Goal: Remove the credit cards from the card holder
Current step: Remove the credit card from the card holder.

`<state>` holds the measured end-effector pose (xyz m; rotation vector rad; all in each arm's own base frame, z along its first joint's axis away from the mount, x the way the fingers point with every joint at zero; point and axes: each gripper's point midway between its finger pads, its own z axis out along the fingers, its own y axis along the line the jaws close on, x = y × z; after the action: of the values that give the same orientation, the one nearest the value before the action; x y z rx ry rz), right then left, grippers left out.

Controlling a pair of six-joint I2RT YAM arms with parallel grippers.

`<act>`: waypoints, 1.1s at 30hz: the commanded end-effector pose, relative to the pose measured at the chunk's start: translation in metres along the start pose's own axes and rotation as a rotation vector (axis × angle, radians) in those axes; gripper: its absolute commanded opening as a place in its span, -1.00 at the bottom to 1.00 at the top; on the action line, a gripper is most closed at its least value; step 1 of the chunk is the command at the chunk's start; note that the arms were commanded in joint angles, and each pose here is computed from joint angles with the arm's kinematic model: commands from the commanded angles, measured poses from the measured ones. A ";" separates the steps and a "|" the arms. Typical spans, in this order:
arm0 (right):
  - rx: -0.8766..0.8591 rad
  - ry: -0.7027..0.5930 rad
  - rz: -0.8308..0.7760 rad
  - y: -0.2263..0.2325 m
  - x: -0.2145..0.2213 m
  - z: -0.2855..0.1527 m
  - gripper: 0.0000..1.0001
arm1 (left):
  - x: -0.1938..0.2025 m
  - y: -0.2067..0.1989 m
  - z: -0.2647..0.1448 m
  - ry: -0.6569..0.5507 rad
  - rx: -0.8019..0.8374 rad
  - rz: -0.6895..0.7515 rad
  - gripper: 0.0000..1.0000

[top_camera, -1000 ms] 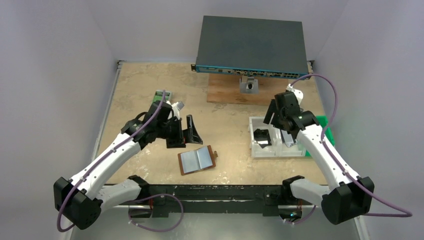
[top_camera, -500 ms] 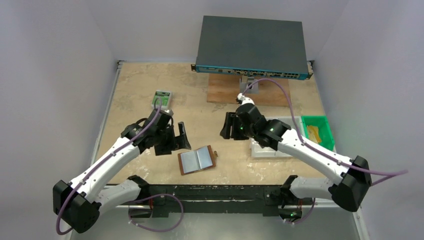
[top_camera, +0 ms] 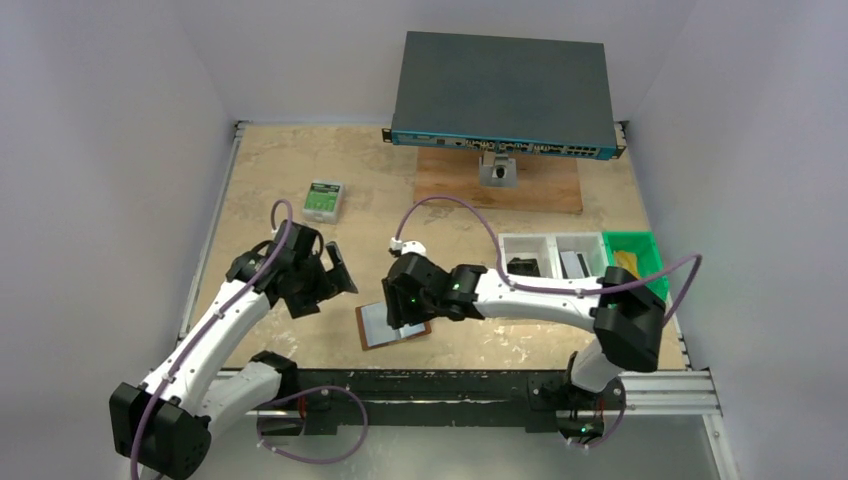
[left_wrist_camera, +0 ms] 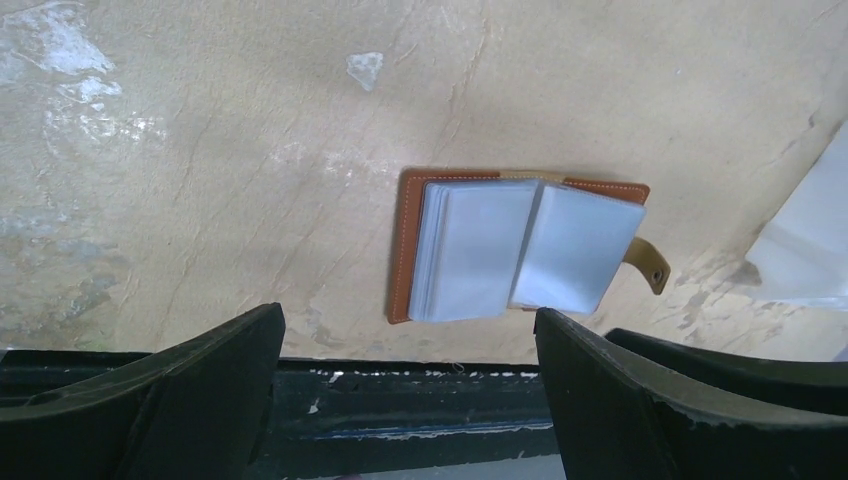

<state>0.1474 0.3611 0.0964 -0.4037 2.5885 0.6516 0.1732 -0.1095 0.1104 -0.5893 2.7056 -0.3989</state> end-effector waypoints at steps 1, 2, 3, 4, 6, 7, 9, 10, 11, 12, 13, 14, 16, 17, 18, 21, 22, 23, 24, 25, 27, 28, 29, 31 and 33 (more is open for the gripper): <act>-0.009 -0.050 -0.048 0.034 -0.012 0.017 -0.04 | -0.004 -0.001 0.000 0.027 0.057 -0.053 0.95; 0.008 -0.053 -0.063 0.037 -0.012 0.022 -0.03 | -0.005 -0.001 0.000 0.035 0.069 -0.069 0.95; 0.037 -0.048 -0.078 0.036 -0.009 0.028 -0.04 | -0.005 -0.002 0.001 0.045 0.087 -0.082 0.95; 0.060 -0.043 -0.094 0.036 -0.007 0.033 -0.05 | -0.006 -0.002 0.002 0.052 0.100 -0.092 0.94; 0.099 -0.040 -0.113 0.034 -0.006 0.042 -0.05 | -0.007 -0.004 0.002 0.067 0.128 -0.109 0.94; 0.108 -0.039 -0.118 0.034 -0.005 0.046 -0.05 | -0.007 -0.005 0.003 0.070 0.139 -0.114 0.94; 0.122 -0.032 -0.127 0.033 -0.004 0.053 -0.05 | -0.007 -0.005 0.004 0.077 0.148 -0.124 0.94; 0.133 -0.028 -0.133 0.033 -0.003 0.056 -0.05 | -0.007 -0.005 0.004 0.079 0.153 -0.127 0.94; 0.146 -0.026 -0.139 0.032 -0.003 0.059 -0.05 | -0.006 -0.005 0.004 0.080 0.154 -0.129 0.94; 0.153 -0.025 -0.143 0.031 -0.003 0.060 -0.05 | -0.006 -0.004 0.004 0.082 0.155 -0.130 0.94; 0.156 -0.025 -0.147 0.031 -0.003 0.062 -0.04 | -0.006 -0.004 0.004 0.081 0.158 -0.130 0.94; 0.152 -0.028 -0.150 0.032 -0.003 0.064 -0.04 | -0.006 -0.005 0.003 0.078 0.163 -0.130 0.94; 0.152 -0.030 -0.156 0.032 -0.003 0.066 -0.04 | -0.007 -0.006 0.004 0.076 0.173 -0.131 0.94; 0.156 -0.029 -0.160 0.033 -0.003 0.068 -0.04 | -0.007 -0.006 0.004 0.076 0.177 -0.131 0.94; 0.170 -0.026 -0.166 0.031 -0.003 0.069 -0.04 | -0.006 -0.007 0.003 0.077 0.180 -0.131 0.94; 0.195 -0.022 -0.176 0.028 -0.001 0.072 -0.03 | -0.006 -0.007 0.004 0.080 0.184 -0.133 0.93; 0.199 -0.018 -0.178 0.027 0.000 0.074 -0.03 | -0.006 -0.008 0.004 0.079 0.187 -0.134 0.93; 0.205 -0.016 -0.181 0.025 0.001 0.076 -0.03 | -0.006 -0.008 0.004 0.079 0.188 -0.132 0.93; 0.214 -0.012 -0.184 0.023 0.002 0.077 -0.03 | -0.006 -0.008 0.004 0.081 0.188 -0.132 0.93; 0.228 -0.008 -0.188 0.021 0.004 0.079 -0.03 | -0.006 -0.008 0.005 0.082 0.187 -0.131 0.93; 0.255 0.001 -0.193 0.015 0.006 0.081 -0.03 | -0.006 -0.008 0.005 0.083 0.187 -0.130 0.93; 0.264 0.002 -0.193 0.013 0.007 0.081 -0.03 | -0.006 -0.007 0.005 0.084 0.186 -0.130 0.93; 0.269 0.005 -0.193 0.011 0.008 0.082 -0.03 | -0.006 -0.007 0.005 0.083 0.187 -0.129 0.93; 0.277 0.010 -0.194 0.008 0.011 0.083 -0.04 | -0.005 -0.007 0.006 0.084 0.186 -0.129 0.93; 0.283 0.022 -0.194 0.006 0.015 0.085 -0.05 | -0.005 -0.007 0.006 0.086 0.187 -0.129 0.93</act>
<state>0.1594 0.4129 0.0276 -0.5602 2.5736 0.2790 0.1802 -0.1126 0.1089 -0.7392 2.6944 -0.6861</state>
